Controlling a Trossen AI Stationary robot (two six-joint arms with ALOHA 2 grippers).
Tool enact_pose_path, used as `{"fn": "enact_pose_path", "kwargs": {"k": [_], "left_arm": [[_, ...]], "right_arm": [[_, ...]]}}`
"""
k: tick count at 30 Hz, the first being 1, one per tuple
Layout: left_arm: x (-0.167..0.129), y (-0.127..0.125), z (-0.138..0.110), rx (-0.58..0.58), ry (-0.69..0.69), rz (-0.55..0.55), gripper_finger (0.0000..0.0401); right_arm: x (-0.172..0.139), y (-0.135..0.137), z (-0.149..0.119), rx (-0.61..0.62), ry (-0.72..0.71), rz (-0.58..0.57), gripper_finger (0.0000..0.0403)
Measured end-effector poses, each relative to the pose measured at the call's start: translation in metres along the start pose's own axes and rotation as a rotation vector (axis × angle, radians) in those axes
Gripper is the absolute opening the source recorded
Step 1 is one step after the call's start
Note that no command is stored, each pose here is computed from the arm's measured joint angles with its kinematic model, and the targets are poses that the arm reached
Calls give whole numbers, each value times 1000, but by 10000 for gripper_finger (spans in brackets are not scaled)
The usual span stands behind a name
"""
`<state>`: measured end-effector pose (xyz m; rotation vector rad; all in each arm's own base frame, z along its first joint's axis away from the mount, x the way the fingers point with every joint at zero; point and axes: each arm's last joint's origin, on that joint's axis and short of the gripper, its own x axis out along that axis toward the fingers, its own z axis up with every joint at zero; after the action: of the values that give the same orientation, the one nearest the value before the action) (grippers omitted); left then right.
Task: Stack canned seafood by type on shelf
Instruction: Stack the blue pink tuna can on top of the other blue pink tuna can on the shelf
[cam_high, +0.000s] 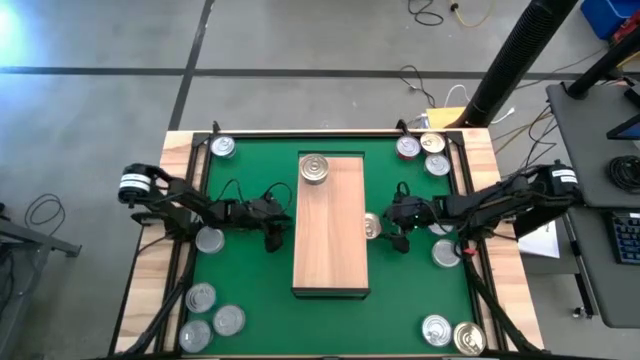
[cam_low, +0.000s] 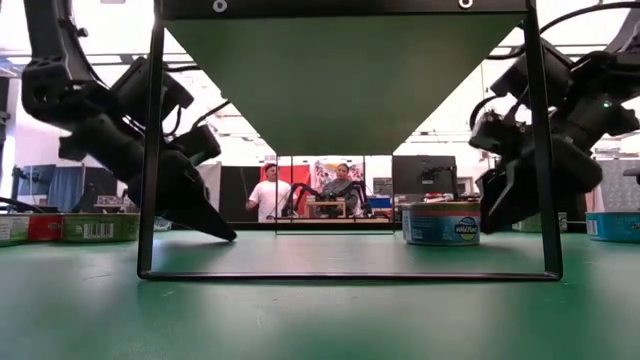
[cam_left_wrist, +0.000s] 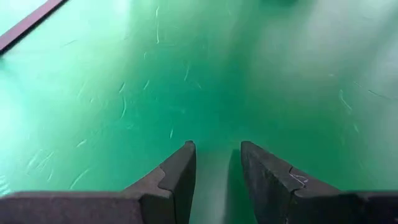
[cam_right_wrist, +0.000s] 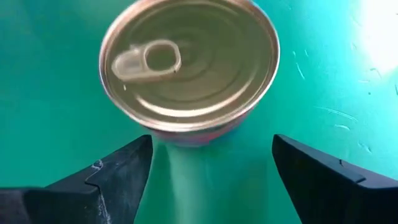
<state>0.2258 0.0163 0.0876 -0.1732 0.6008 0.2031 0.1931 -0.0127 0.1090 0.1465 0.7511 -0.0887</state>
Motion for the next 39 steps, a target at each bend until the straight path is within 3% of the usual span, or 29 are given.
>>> {"fn": "enact_pose_path", "kwargs": {"k": [11, 19, 29, 34, 39], "left_arm": [[12, 1, -7, -52, -114, 4, 114], [13, 1, -8, -141, -121, 26, 114], [13, 3, -7, -149, -135, 81, 114], [15, -2, -1, -59, -191, 111, 114], [20, -7, 9, -30, -217, 53, 127]], "right_arm": [[1, 1, 11, 56, -28, -11, 312], [0, 1, 12, 65, -34, 0, 335], [0, 0, 12, -66, -38, -29, 337], [0, 0, 10, -140, -27, -30, 346], [0, -1, -5, -194, 33, -23, 354]]}}
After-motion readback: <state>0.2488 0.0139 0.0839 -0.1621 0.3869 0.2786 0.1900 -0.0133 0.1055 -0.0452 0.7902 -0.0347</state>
